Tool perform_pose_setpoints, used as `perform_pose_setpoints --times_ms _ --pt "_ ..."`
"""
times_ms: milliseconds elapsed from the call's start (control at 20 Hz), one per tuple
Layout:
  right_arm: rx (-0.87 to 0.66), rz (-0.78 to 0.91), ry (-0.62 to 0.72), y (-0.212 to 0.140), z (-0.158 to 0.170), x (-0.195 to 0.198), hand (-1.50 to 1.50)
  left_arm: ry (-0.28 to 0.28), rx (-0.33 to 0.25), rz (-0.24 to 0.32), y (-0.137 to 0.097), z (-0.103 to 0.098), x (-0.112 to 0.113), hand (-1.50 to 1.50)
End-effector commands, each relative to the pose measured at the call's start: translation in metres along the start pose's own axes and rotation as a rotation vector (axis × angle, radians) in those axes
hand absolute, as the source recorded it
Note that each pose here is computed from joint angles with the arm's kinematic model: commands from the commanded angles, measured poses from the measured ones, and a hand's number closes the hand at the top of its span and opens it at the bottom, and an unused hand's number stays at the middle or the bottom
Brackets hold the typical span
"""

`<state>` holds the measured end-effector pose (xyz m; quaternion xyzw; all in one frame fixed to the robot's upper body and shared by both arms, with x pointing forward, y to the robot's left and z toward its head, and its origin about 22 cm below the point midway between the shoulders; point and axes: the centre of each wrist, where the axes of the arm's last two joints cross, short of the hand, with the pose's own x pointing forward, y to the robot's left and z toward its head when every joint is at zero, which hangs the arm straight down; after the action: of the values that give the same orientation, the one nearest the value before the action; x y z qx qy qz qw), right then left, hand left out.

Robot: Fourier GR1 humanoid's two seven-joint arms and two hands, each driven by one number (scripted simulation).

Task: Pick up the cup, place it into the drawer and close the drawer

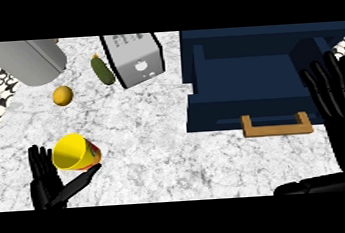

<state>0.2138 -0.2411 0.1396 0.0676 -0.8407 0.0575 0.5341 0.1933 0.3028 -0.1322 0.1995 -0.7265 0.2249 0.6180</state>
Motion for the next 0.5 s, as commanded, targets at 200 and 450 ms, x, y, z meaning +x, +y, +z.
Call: perform_pose_setpoints --times_ms 200,450 --pt "-0.008 -0.002 0.004 -0.008 0.004 0.015 -1.5 -0.006 -0.007 0.04 -0.004 -0.012 -0.014 -1.5" --pt "0.009 0.001 -0.004 0.005 -0.021 -0.007 -1.5 -0.014 -0.004 0.094 -0.022 -0.006 -0.022 -1.5"
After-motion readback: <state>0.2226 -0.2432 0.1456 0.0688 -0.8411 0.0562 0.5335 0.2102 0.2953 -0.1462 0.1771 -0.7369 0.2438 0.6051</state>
